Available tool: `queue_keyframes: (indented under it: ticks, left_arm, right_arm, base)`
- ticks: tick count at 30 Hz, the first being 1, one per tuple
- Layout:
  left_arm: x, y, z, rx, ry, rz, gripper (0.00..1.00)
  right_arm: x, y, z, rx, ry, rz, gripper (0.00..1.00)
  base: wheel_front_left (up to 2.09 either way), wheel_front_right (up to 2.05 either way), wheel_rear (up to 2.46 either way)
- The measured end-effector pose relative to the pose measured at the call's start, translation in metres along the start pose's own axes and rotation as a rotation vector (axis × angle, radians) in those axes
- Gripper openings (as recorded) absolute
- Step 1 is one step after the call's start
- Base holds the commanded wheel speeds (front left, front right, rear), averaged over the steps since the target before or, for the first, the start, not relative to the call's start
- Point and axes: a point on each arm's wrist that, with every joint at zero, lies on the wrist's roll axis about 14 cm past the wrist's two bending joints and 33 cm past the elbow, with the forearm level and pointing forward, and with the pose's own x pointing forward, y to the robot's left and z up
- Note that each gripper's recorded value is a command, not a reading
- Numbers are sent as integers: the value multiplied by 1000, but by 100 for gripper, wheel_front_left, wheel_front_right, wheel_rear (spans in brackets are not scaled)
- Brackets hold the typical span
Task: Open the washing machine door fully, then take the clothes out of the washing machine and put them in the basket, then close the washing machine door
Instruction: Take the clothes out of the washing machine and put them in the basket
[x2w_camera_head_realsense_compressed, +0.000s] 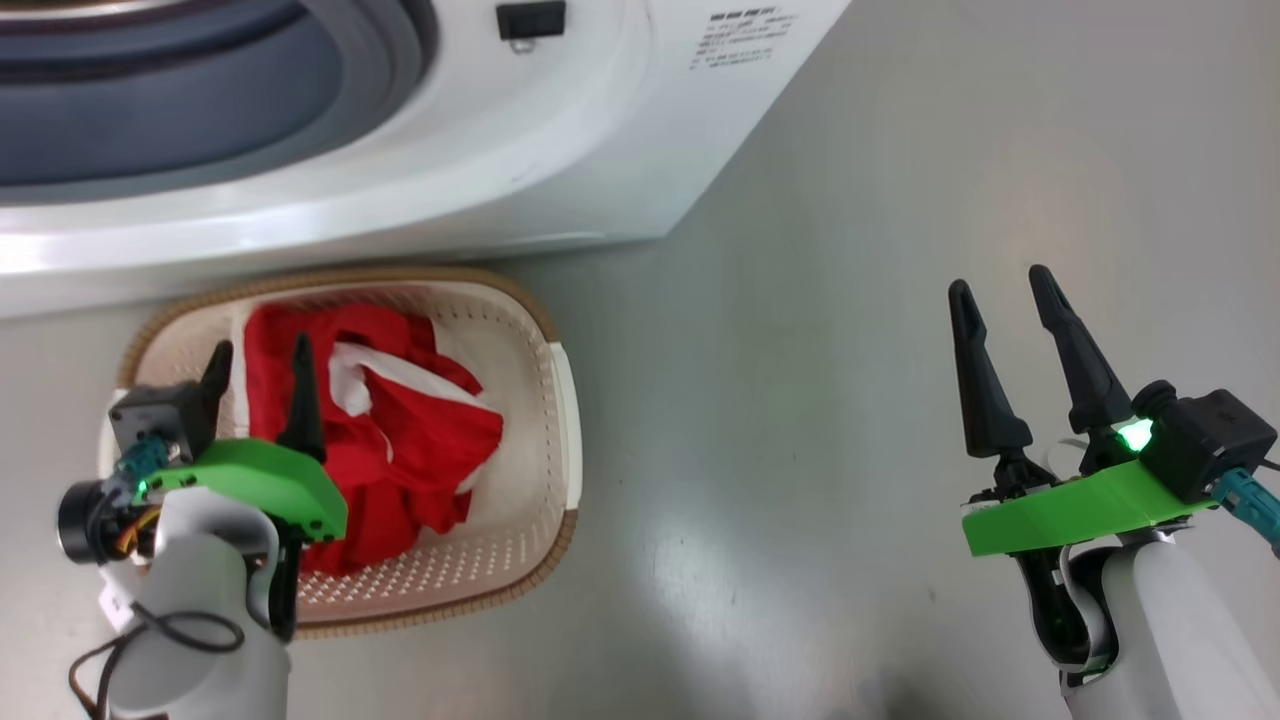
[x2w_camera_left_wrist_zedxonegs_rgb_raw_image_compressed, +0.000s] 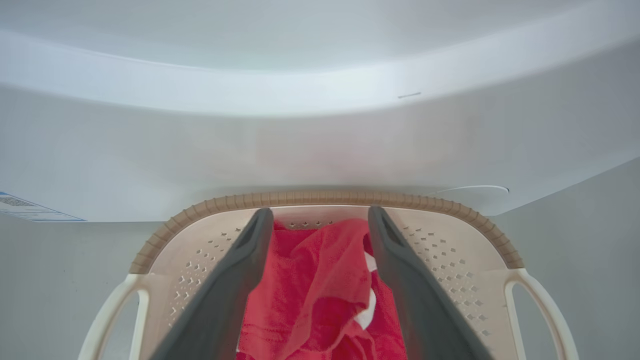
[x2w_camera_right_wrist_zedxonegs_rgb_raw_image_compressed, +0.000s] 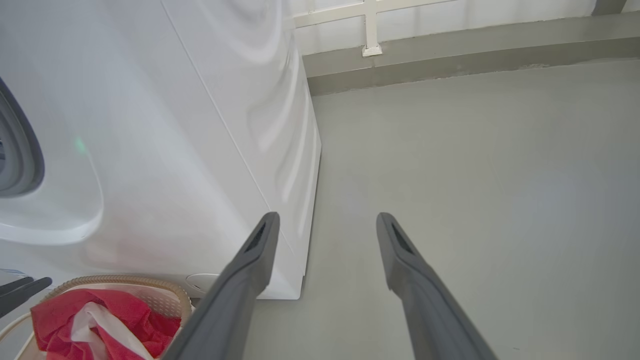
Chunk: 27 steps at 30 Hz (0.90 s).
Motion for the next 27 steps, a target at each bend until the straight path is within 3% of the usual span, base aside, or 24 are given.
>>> queue_keyframes:
  ticks: [27]
  left_arm:
    - [-117,-5,109,29,-370,-21,100]
  right_arm:
    - [-73,21,46,13,-96,39,100]
  base:
    - [0,0,0]
